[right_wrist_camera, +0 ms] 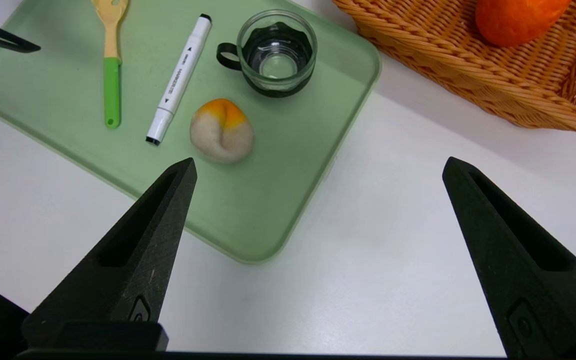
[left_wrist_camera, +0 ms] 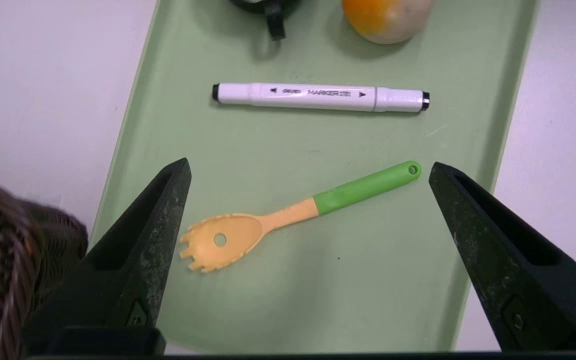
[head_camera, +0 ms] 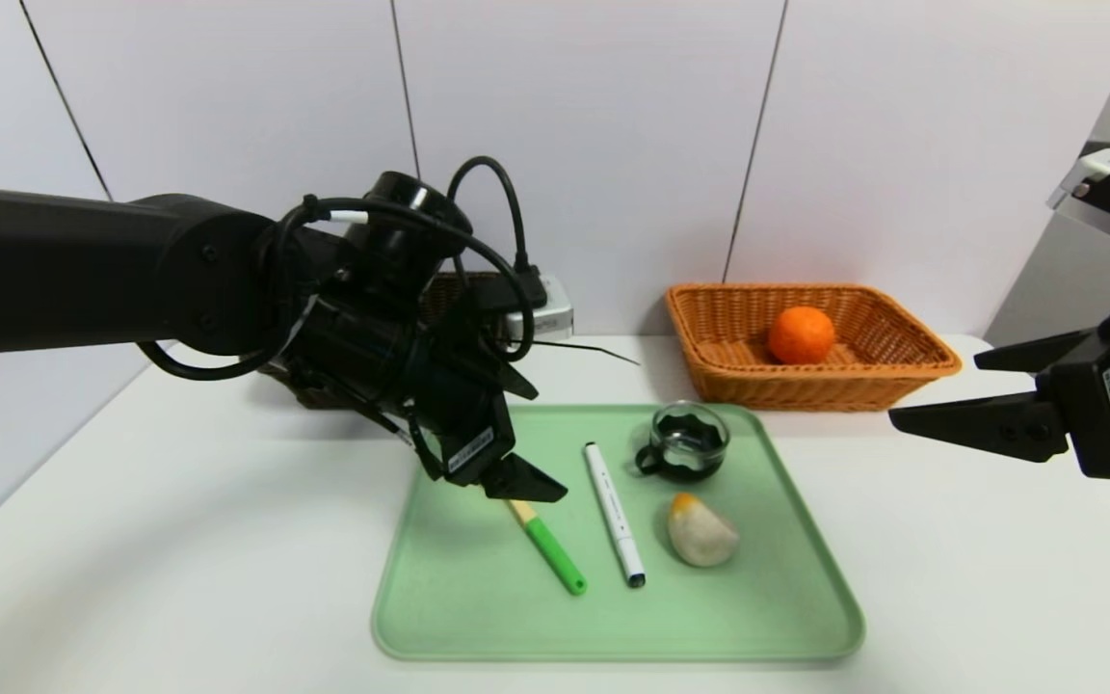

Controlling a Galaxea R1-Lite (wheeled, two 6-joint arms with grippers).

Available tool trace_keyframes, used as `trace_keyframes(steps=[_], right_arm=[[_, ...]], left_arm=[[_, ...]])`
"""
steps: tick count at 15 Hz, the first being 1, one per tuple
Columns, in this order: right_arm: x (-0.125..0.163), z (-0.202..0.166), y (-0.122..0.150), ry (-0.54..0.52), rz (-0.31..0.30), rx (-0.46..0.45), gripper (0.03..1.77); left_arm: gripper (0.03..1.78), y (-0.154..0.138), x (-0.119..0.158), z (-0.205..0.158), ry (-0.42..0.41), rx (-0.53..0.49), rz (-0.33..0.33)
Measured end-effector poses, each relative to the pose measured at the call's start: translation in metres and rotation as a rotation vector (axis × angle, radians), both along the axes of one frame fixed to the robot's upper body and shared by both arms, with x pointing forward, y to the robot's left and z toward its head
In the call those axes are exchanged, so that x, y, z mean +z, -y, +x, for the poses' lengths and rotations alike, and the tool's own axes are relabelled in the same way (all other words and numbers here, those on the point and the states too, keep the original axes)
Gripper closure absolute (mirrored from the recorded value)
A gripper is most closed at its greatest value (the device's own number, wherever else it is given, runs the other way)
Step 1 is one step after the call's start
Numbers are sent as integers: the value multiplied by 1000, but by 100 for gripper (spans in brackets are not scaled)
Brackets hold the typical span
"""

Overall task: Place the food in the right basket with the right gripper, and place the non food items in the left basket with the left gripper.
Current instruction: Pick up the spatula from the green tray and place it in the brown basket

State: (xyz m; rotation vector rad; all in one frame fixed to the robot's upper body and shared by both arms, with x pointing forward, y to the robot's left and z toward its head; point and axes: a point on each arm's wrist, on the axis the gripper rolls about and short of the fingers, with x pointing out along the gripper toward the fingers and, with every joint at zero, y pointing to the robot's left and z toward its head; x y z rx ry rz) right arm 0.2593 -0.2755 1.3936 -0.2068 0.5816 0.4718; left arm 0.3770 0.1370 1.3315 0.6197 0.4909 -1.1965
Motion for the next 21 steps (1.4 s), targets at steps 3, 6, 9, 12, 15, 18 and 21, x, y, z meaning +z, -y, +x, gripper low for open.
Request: trace_keyframes(steps=[3, 6, 9, 12, 15, 18, 21], right_arm=[[-4, -2, 0, -13, 4, -4, 10], [-7, -6, 1, -22, 4, -4, 10], [-11, -9, 3, -32, 4, -8, 10], [-13, -12, 4, -41, 9, -15, 10], [-14, -12, 4, -36, 12, -15, 10], [-16, -12, 4, -22, 17, -15, 10], [-17, -13, 4, -23, 17, -17, 11]], left_arm=[[12, -2, -19, 13, 52, -175, 30], [12, 2, -40, 21, 80, -297, 62], [12, 3, -58, 23, 19, -350, 120], [12, 3, -64, 21, -52, -362, 150], [12, 6, -68, 25, -54, -362, 153], [12, 10, -73, 31, -54, -357, 165], [12, 11, -77, 33, -58, -353, 180]])
